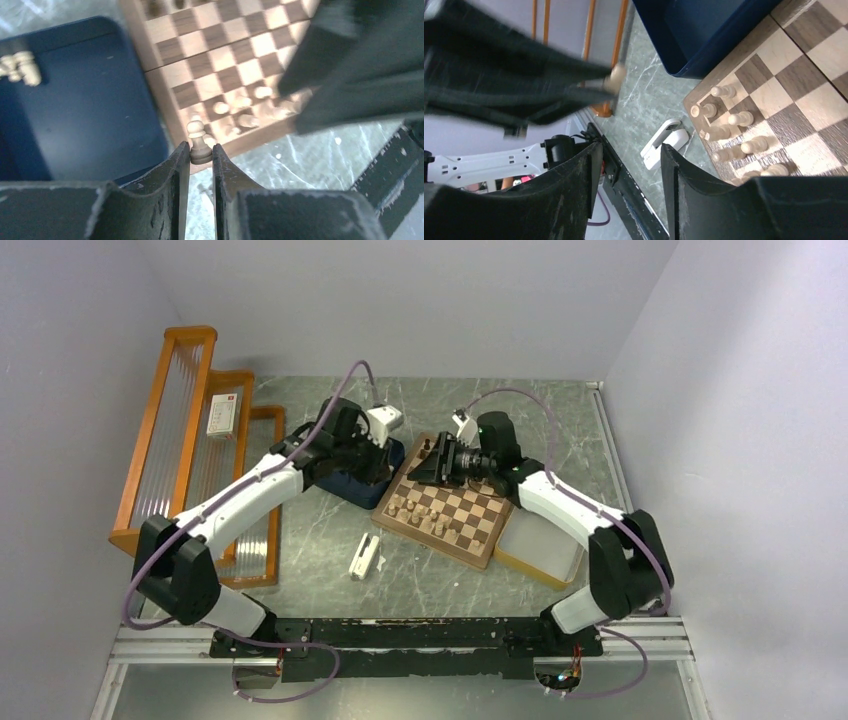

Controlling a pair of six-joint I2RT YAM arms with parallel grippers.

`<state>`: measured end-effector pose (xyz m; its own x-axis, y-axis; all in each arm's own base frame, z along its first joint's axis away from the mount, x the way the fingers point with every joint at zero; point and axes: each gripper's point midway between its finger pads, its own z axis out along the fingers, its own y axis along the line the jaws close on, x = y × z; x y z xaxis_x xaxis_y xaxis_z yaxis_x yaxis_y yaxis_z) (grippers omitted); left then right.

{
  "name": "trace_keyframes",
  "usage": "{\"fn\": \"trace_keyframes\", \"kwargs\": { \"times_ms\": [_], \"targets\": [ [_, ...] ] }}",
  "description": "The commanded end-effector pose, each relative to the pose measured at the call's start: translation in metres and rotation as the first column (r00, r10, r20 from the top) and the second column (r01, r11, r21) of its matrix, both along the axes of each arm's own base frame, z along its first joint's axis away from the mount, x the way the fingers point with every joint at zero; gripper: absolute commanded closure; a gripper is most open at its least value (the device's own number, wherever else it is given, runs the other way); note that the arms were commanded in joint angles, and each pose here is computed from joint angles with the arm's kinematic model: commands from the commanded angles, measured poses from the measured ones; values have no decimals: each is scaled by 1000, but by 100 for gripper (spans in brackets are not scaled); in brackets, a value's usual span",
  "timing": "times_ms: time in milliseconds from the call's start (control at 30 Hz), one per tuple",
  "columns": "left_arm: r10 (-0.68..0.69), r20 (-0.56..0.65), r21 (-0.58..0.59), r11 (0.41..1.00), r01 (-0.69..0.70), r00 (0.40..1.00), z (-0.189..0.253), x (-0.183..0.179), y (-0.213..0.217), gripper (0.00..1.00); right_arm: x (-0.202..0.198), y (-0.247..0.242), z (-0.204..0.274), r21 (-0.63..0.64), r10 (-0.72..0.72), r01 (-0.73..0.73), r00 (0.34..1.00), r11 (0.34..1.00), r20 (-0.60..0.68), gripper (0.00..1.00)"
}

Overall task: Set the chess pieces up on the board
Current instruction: Place the chess piece on the chessboard.

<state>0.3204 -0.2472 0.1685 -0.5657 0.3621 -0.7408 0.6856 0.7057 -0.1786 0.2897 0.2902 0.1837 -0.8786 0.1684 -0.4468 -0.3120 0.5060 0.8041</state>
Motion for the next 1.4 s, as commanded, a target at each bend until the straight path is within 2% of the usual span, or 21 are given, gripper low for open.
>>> {"fn": "trace_keyframes", "kwargs": {
  "times_ms": [0, 67, 333, 600, 933, 1133, 1367],
  "targets": [
    [-141, 95, -22, 989, 144, 985, 21, -28, -21, 84, -4, 22, 16, 111, 120, -117, 993, 987, -14, 53],
    [-162, 111, -32, 985, 167, 980, 21, -34, -24, 85, -4, 26, 16, 132, 137, -133, 990, 982, -19, 58],
    [-213, 89, -21, 976, 216, 973, 5, -43, -29, 86, -12, 36, 0, 198, 194, -175, 978, 964, -79, 65],
    [-227, 104, -39, 972, 232, 968, 4, -45, -31, 86, -12, 39, -7, 200, 205, -181, 973, 963, -103, 59],
    [-262, 137, -61, 960, 272, 955, 13, -52, -33, 86, -19, 45, -3, 253, 237, -201, 964, 946, -123, 69],
    [-238, 167, -60, 966, 251, 957, 19, -50, -29, 86, -16, 41, -16, 190, 205, -175, 967, 966, -154, 62],
    [-249, 174, -74, 961, 265, 953, 22, -53, -31, 85, -18, 43, -8, 245, 209, -167, 965, 955, -157, 64]
  ]
}}
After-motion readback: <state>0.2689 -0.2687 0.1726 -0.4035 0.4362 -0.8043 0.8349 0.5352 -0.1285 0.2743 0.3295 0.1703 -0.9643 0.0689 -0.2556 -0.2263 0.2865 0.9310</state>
